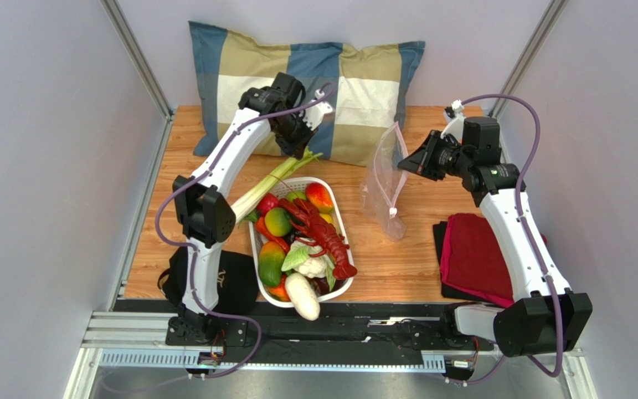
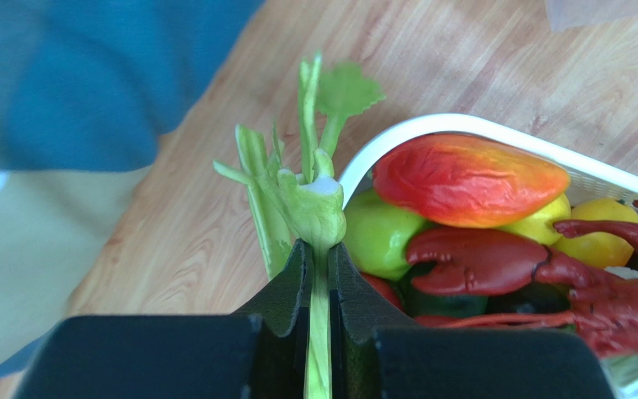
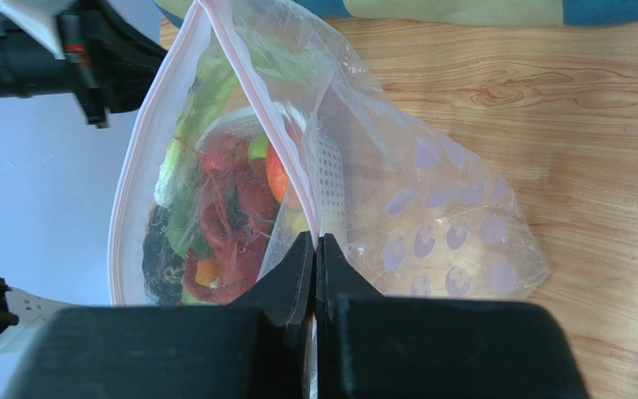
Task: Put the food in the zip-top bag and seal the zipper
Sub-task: Pick up the fake vegetable from the bin, then place the fake vegetable in the zipper food storage bag.
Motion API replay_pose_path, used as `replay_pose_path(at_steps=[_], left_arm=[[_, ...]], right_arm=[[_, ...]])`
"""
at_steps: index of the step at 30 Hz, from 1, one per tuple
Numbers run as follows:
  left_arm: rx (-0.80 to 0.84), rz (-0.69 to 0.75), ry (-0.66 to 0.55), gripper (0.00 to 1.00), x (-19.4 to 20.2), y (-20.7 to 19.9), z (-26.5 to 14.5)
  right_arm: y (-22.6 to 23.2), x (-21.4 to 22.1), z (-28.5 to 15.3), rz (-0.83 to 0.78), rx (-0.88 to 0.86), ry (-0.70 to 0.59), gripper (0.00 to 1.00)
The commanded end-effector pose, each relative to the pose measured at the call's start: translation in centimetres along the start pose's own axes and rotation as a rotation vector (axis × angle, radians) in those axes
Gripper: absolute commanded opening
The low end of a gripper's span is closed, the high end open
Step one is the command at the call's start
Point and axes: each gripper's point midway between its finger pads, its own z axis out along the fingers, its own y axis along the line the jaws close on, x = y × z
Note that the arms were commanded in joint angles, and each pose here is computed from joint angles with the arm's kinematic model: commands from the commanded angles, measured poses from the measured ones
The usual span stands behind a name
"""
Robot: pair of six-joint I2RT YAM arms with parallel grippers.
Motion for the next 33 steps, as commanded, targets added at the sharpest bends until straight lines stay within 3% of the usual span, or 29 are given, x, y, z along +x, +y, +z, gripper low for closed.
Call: replay_pose_path(at_steps=[1, 7, 11, 18, 24, 27, 33], left_arm=[[-0.134, 0.024, -0.136, 0.0, -2.4, 1.7, -6.3], [-0.242, 0.065, -0.173, 0.0, -3.3, 3.2, -9.2], [-0.407, 0.047, -0.238, 0.0, -4.3, 6.1, -13.0], [-0.541, 0.041, -0.549, 0.0, -9.1, 5.8, -23.1], [-0.382, -0.023, -0.894, 0.0, -13.6, 0.6, -29.7], [-0.257, 0.015, -1.09, 0.0, -16.1, -2.9, -33.3], [-0.064, 0.099, -1.343, 0.0, -19.7, -9.9, -38.9]], right_arm=[[1.1, -1.6, -0.4, -0.044, -0.019, -0.042, 0.0], [1.1, -1.7, -0.3, -0.044, -0.021, -0.043, 0.0], [1.3, -1.9, -0.4, -0.043, -0.024, -0.049, 0.0], [2.5, -1.8, 0.0, -0.025, -0.083, -0.044, 0.0], [3.8, -2.1, 0.3, 0.001, -0.133, -0.08, 0.0], [4.3, -1.8, 0.7, -0.002, -0.141, -0.073, 0.0], [5.0, -1.4, 1.1, -0.02, -0.127, -0.075, 0.0]])
